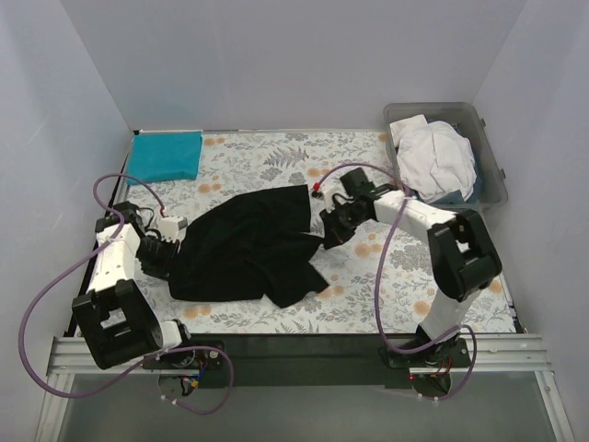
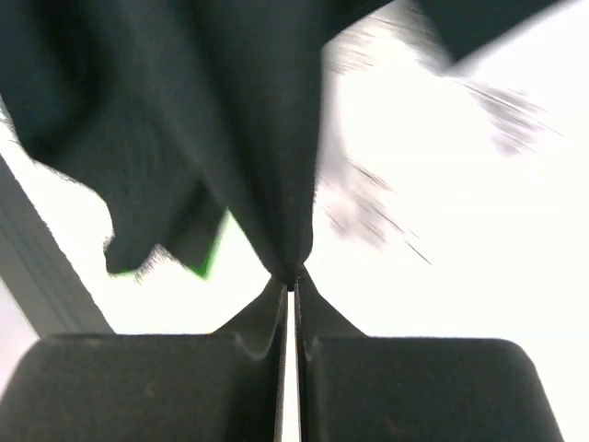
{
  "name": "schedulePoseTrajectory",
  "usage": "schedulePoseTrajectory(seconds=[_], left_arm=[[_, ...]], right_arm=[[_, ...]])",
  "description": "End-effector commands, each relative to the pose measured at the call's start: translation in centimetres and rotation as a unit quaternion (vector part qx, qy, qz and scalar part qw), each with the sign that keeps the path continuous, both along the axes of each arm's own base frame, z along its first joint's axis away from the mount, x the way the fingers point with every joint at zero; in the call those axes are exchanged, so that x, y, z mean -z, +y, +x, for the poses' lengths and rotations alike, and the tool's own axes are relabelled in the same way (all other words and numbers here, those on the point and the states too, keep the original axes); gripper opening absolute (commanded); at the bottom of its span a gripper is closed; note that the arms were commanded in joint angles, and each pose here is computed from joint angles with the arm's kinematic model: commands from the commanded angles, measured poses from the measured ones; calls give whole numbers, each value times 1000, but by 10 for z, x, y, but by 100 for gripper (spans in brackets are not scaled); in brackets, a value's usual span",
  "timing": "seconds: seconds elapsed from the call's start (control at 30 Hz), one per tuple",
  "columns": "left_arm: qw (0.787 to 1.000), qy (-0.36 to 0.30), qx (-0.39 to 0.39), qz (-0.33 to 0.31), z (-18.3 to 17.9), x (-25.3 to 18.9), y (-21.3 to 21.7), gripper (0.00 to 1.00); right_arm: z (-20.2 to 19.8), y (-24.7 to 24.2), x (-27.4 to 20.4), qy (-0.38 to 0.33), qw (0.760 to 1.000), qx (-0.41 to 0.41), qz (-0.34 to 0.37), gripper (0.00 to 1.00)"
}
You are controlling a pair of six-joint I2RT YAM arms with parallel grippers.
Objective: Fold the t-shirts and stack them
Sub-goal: Flatten the tshirt out
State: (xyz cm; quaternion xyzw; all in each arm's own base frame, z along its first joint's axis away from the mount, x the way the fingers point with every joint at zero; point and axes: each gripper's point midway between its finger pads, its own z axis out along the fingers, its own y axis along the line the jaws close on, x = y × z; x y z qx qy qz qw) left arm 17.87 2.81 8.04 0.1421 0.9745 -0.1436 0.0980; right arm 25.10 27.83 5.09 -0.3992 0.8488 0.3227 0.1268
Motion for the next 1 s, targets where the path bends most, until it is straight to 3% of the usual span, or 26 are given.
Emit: schedulePoseTrajectory(seconds=[0.0,0.13,0.23,0.37,0.43,0.47,0.5,0.53,0.57,0.63,0.67,0.8,0.83,0.97], left_arm=[[998,-16,46,49,-13,0,13,0],[996,-9,73,52,-26,1,12,0],[992,-10,101,76,-35,6,18,0],[985,-14,101,138,-37,20,38,0],[985,8,104,137,-43,29,39,0],[988,7,103,116,-40,25,33,10],[993,-27,104,40,-21,-2,9,33],[993,-48,103,8,-9,-17,-1,45],[992,-76,94,-30,8,-38,-13,49],[984,-127,89,-90,55,-79,-30,54],[984,-117,88,-105,66,-85,-47,56],[978,-171,89,-84,142,-86,-87,59],[975,-172,114,-78,148,-80,-110,59],[980,-165,97,-48,186,-46,-130,65]], right_arm=[[22,-58,-36,-66,998,19,-15,1],[19,-88,-38,-81,996,19,-35,1],[-10,-104,-24,-54,997,-11,-61,1],[-37,-147,3,-75,984,-71,-145,1],[-47,-159,11,-77,980,-86,-164,1],[-48,-158,9,-83,980,-93,-158,1],[-52,-157,8,-78,980,-96,-154,1],[-51,-154,4,-74,982,-91,-149,1],[-56,-151,5,-55,984,-93,-142,1],[-56,-147,2,-37,986,-88,-135,1],[-53,-145,2,-30,987,-83,-135,1],[-44,-142,-9,-20,990,-59,-124,40],[-43,-143,-12,-22,991,-54,-123,44],[-43,-154,-16,-22,990,-43,-135,50]])
